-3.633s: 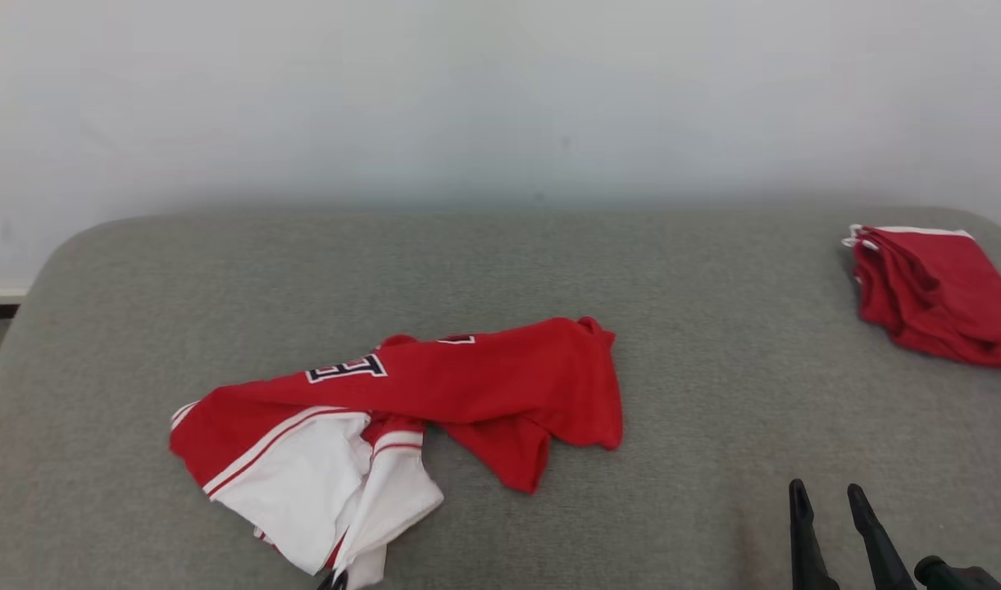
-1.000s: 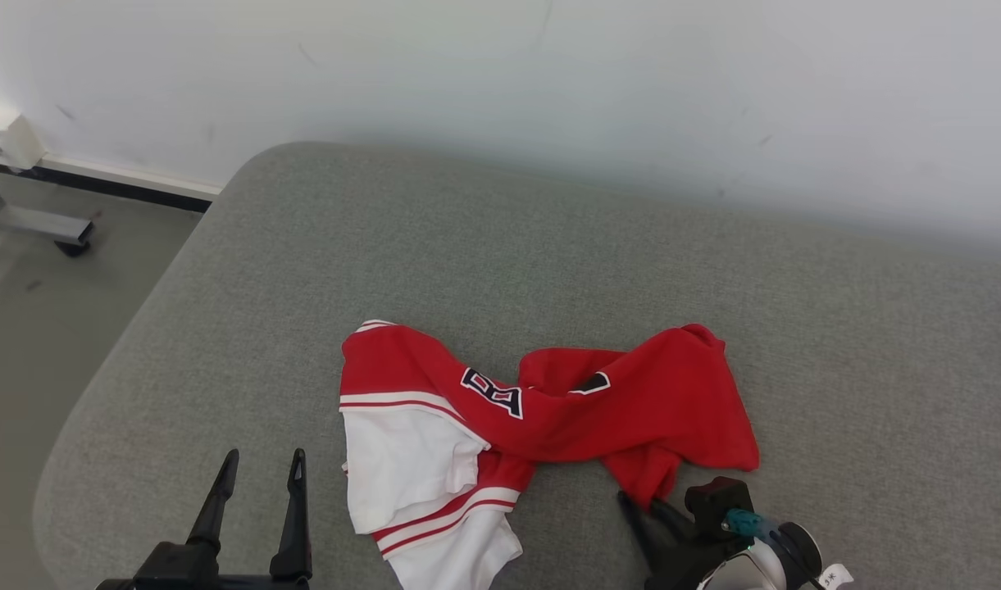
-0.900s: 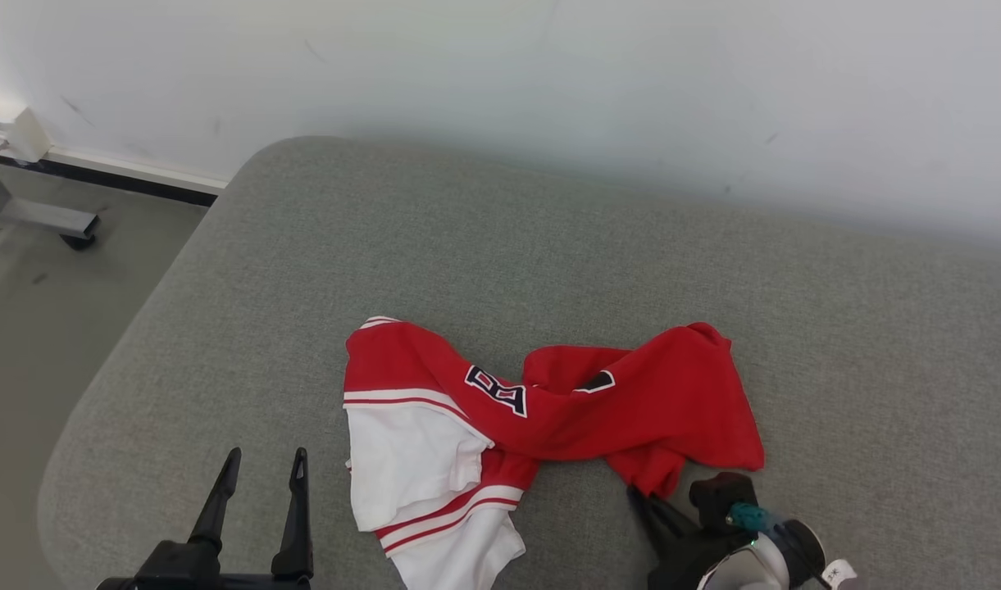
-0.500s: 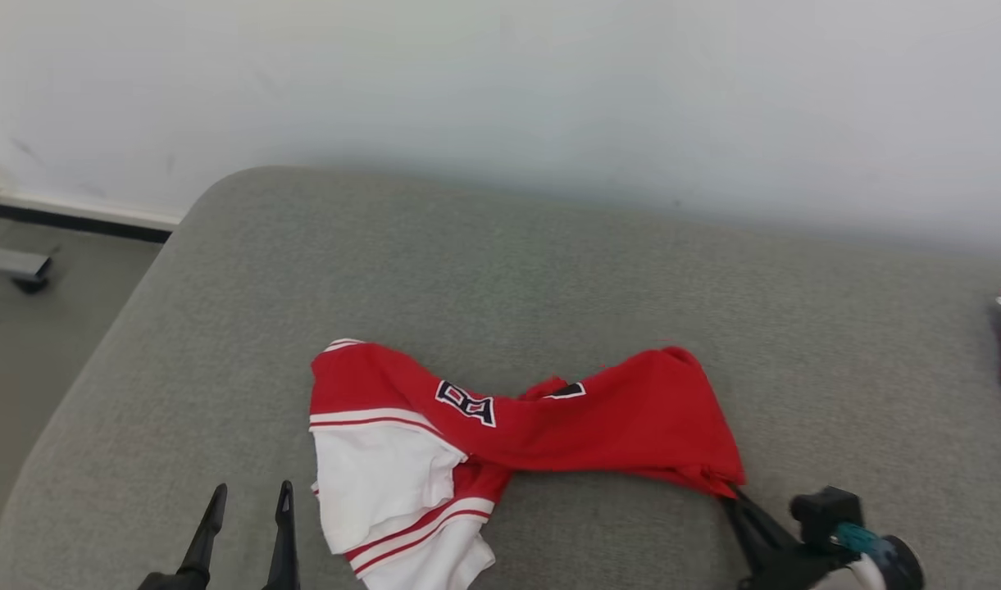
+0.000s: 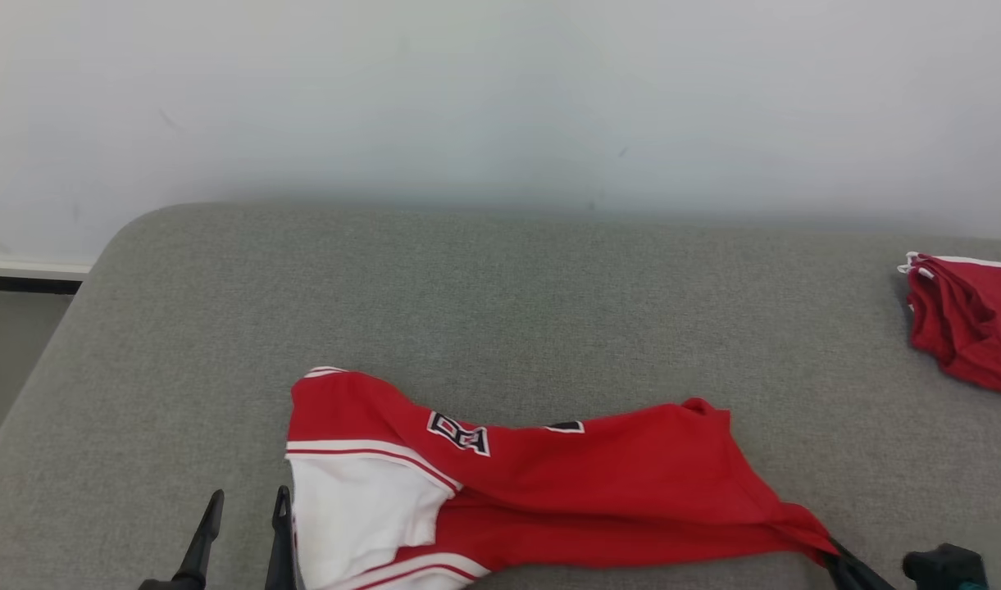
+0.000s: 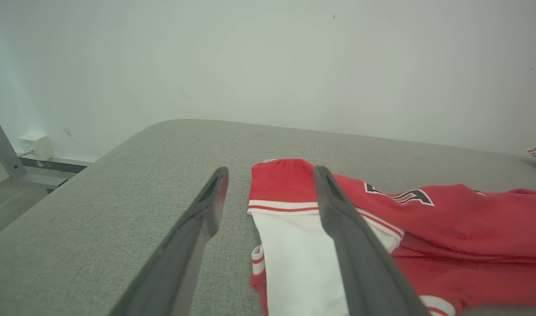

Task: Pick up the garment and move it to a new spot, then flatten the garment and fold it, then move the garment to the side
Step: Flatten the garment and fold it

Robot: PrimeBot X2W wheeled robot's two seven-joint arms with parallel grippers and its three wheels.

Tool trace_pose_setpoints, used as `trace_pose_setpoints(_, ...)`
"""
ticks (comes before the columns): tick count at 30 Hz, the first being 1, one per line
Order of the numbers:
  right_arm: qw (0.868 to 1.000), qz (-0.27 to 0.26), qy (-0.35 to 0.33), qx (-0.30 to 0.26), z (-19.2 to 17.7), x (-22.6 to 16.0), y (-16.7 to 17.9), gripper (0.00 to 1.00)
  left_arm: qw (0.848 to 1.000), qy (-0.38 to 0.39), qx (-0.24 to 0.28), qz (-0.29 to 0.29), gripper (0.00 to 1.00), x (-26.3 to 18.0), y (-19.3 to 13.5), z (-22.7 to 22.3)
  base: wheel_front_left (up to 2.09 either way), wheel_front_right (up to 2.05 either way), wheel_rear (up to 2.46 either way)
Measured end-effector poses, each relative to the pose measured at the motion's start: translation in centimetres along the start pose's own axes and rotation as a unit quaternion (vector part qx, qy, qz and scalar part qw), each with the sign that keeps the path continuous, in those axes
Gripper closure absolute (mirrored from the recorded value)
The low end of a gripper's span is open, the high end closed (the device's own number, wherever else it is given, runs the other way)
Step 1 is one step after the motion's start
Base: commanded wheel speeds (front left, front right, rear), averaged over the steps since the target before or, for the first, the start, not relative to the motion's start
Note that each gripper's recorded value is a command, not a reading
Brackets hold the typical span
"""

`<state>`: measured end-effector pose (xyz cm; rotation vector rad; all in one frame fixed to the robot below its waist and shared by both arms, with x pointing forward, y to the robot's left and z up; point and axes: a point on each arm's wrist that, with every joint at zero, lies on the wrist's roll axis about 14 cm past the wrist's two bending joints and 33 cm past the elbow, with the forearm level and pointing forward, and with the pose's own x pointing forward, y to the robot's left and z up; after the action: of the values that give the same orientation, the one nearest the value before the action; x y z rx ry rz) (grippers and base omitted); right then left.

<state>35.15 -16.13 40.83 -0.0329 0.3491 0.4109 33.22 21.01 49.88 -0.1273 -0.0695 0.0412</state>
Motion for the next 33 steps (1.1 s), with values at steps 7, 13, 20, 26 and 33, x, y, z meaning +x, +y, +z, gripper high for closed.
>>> trace_pose_setpoints(7, 0.998, -0.029, 0.026, 0.039, -1.2, -2.2, -1.7, 0.35, 1.000, 0.005, -0.001, -0.006, 0.00, 0.3, -0.4, -0.3, 0.00, 0.00, 0.00)
trace_pose_setpoints(13, 0.999, -0.029, -0.015, 0.041, 0.6, -2.7, -1.5, 0.00, 1.000, 0.001, -0.002, -0.006, 0.00, 0.3, -0.4, -0.1, 0.00, 0.00, 0.00)
trace_pose_setpoints(20, 0.993, -0.053, -0.106, 0.028, 4.3, -3.7, -1.8, 0.00, 1.000, -0.009, 0.003, -0.002, 0.00, -0.1, -0.1, 0.5, 0.00, 0.00, 0.00)
trace_pose_setpoints(26, 0.983, -0.078, -0.164, 0.034, 6.3, -4.8, -1.2, 0.00, 1.000, -0.017, 0.005, 0.004, 0.00, -0.4, 0.4, 1.0, 0.00, 0.00, 0.00)
trace_pose_setpoints(33, 0.973, -0.100, -0.207, 0.038, 8.0, -5.8, -0.5, 0.00, 1.000, -0.021, 0.015, 0.008, 0.00, -0.6, 0.8, 1.3, 0.00, 0.00, 0.00)
